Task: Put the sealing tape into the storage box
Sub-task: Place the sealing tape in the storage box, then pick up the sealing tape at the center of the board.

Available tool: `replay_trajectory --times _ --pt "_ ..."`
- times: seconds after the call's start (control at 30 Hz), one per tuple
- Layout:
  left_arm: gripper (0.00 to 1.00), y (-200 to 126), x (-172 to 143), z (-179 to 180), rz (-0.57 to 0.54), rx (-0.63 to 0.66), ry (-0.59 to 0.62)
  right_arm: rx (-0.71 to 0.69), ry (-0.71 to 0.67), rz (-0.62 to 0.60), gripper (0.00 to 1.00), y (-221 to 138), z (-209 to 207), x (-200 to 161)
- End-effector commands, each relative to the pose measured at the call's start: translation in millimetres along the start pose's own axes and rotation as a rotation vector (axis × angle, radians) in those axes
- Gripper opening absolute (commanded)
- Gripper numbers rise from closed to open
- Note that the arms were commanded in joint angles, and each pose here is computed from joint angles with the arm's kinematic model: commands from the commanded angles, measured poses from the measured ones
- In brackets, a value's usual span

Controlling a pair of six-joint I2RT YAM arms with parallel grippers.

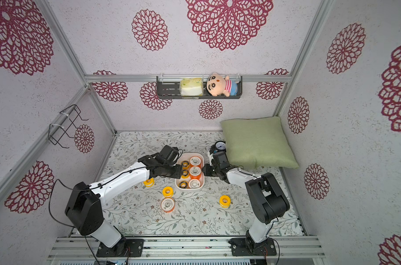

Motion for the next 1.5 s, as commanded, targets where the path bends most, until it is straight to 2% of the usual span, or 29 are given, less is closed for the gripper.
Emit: replay_trajectory --times 0.0,0.23,0.47,0.7,1.03,1.27,1.47 --pt "0.51 -9.7 -12.9 12.6 -0.024 0.023 -0.037 -0.003 -0.016 -0.045 0.23 -13.0 2.1 12.2" --pt "0.52 -22.3 -49.8 38.8 -0.012 0.013 -0.111 -0.003 -0.016 -0.040 0.23 -12.5 1.9 10.9" --pt "0.53 -19.5 -87.6 61.0 0.066 0.031 -0.175 -0.007 -0.015 -0.041 0.23 -13.0 1.6 11.3" --pt "0.60 -14.8 -112.7 77.5 0.124 0.076 -0.194 -0.008 -0.012 -0.036 0.23 -12.1 1.2 10.3" --pt "0.57 3.8 -126.8 79.3 0.210 0.103 -0.166 -0.011 -0.010 -0.033 0.23 -10.7 0.7 9.6" --pt "0.49 12.3 -131.3 76.8 0.247 0.128 -0.135 -0.011 -0.008 -0.028 0.23 -9.3 -0.2 8.4" --pt "0.46 20.4 -135.7 78.5 0.270 0.151 -0.126 -0.008 -0.008 -0.025 0.23 -8.3 -0.2 8.5"
Point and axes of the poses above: each gripper's point midway between its finger pads, its own y axis out along the fingers, its own z axis along the line the jaws close on, x = y × z, the point moved 6 cm from there along -y, back along the fingers, and after that the axes turned 10 degrees about -y, right-handed, at the moved point
